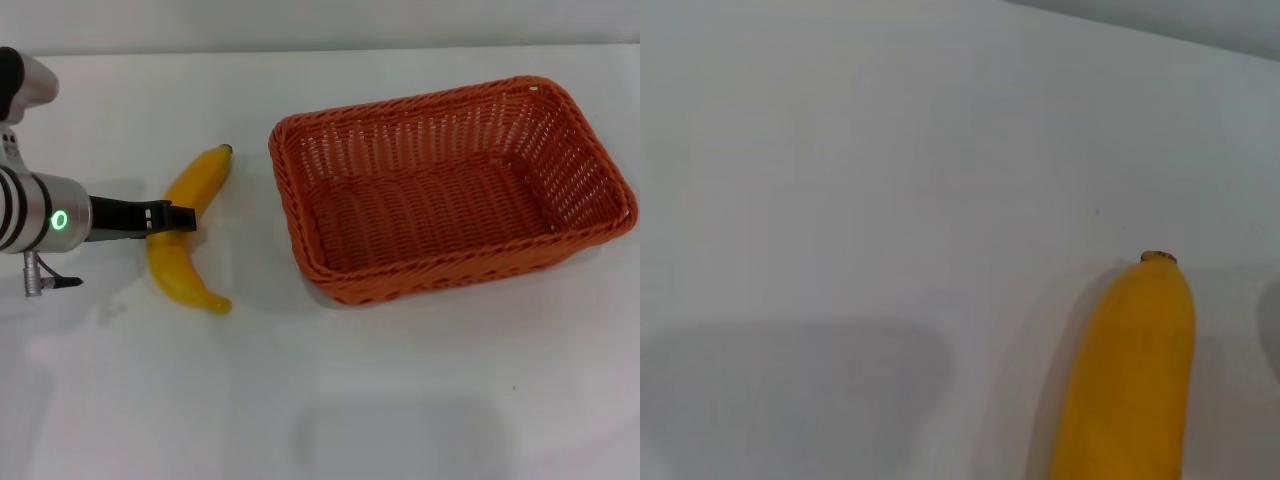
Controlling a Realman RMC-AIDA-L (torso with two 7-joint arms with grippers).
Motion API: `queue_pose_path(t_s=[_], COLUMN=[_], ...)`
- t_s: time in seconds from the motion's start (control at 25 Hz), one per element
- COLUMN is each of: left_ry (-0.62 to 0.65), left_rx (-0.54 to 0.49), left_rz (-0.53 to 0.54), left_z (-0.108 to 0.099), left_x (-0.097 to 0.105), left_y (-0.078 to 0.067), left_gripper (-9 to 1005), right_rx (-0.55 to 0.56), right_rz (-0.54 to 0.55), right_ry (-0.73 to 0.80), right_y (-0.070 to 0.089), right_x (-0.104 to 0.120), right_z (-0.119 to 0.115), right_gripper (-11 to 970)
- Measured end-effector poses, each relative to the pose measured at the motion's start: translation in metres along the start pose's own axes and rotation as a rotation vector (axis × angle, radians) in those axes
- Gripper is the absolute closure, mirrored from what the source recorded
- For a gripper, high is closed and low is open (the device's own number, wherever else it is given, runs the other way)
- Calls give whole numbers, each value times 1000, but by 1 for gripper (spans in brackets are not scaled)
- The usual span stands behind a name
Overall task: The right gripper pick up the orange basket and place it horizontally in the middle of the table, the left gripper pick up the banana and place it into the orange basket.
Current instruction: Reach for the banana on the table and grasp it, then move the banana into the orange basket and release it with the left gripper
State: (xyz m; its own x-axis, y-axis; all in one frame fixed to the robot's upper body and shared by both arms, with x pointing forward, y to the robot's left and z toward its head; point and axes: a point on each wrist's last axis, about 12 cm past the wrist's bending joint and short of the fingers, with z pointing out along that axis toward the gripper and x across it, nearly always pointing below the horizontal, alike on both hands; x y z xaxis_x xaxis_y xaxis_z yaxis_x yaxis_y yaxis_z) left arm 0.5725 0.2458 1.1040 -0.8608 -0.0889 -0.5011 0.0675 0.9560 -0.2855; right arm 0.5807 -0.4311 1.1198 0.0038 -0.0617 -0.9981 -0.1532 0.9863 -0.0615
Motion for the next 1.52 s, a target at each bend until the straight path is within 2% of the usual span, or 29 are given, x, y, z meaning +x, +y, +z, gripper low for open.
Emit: queue_pose_path(t_s=[0.48, 1.16, 1.52], left_ry=[-7, -32, -186], left_rx=[2, 16, 21], left_rz=[-32, -29, -40], left_z=[-1, -5, -28], left_x=[-1, -4, -9], left_y=[3, 1, 6], left_gripper=[474, 474, 473], right_rx=[4, 24, 42], right_rz=[2, -5, -13], right_ry=[-1, 1, 12], right_y=[0, -4, -8], right_x=[0, 0, 0], right_z=[0, -1, -1], right_gripper=[179, 179, 179])
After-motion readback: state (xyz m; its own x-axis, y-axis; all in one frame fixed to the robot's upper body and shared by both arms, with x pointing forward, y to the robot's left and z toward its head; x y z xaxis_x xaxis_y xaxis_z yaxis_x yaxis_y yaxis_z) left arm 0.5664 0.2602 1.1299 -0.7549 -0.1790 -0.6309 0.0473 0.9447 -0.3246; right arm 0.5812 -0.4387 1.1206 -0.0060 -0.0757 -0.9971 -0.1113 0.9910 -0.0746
